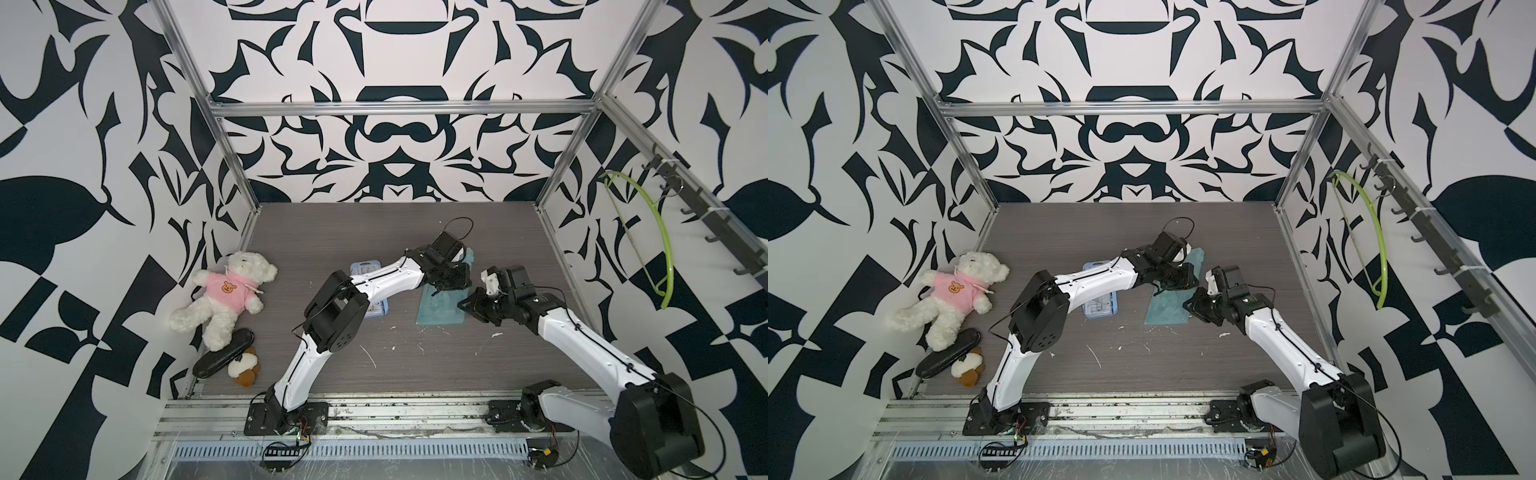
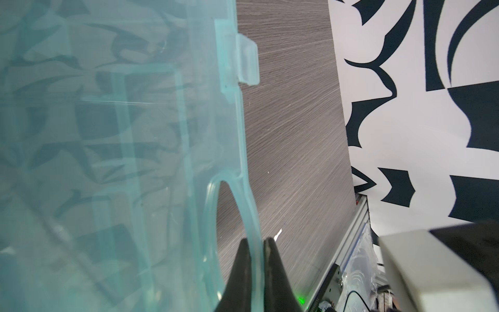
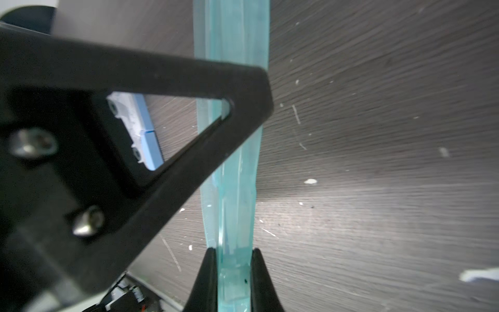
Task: Open the ruler set and take out the ruler
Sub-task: Open the ruler set box at the center of the board.
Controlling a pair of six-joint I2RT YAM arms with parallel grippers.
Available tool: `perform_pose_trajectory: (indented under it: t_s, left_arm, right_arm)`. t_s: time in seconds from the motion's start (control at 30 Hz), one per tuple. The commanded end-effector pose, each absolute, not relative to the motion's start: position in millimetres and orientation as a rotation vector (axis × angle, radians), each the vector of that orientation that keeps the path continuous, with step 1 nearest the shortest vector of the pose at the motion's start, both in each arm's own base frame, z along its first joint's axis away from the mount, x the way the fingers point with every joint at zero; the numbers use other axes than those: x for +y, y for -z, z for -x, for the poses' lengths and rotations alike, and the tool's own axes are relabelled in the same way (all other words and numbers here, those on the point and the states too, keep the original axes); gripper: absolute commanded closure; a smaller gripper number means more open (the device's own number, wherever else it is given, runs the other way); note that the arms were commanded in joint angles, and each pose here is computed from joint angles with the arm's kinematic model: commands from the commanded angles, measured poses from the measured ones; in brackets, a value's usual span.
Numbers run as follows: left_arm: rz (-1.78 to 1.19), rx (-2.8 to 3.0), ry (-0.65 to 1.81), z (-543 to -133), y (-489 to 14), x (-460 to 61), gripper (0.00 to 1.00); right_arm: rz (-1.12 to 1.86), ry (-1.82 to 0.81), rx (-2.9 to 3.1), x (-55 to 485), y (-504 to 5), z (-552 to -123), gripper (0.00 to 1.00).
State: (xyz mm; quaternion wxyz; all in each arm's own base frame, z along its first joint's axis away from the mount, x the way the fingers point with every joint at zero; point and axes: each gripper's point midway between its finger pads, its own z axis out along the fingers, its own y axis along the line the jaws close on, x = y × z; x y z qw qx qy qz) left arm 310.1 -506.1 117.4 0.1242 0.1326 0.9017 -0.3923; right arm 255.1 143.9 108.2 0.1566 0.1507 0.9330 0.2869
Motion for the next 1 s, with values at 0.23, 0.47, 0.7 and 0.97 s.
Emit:
perform_pose_trajectory:
  t_s: [0.23, 0.47, 0.7, 0.97]
  left_arm:
    - [-0.39, 2.768, 0.92, -307, -56, -483, 1.0]
    - [-0.388, 2.776, 0.891, -309, -52, -483, 1.0]
    - [-0.387, 2.795, 0.801, -312, -36, -474, 1.0]
    - [-0.378, 2.842, 0.74, -310, -11, -468, 1.0]
  right_arm:
    - [-0.278, -0.222, 2.746, 105, -117, -252, 1.0]
    - [-0.273, -0.092, 2.733, 89, -125, -250, 1.0]
    - [-0.263, -0.286, 2.672, 108, -139, -253, 1.0]
    - [-0.275, -0.548, 2.526, 129, -180, -260, 1.0]
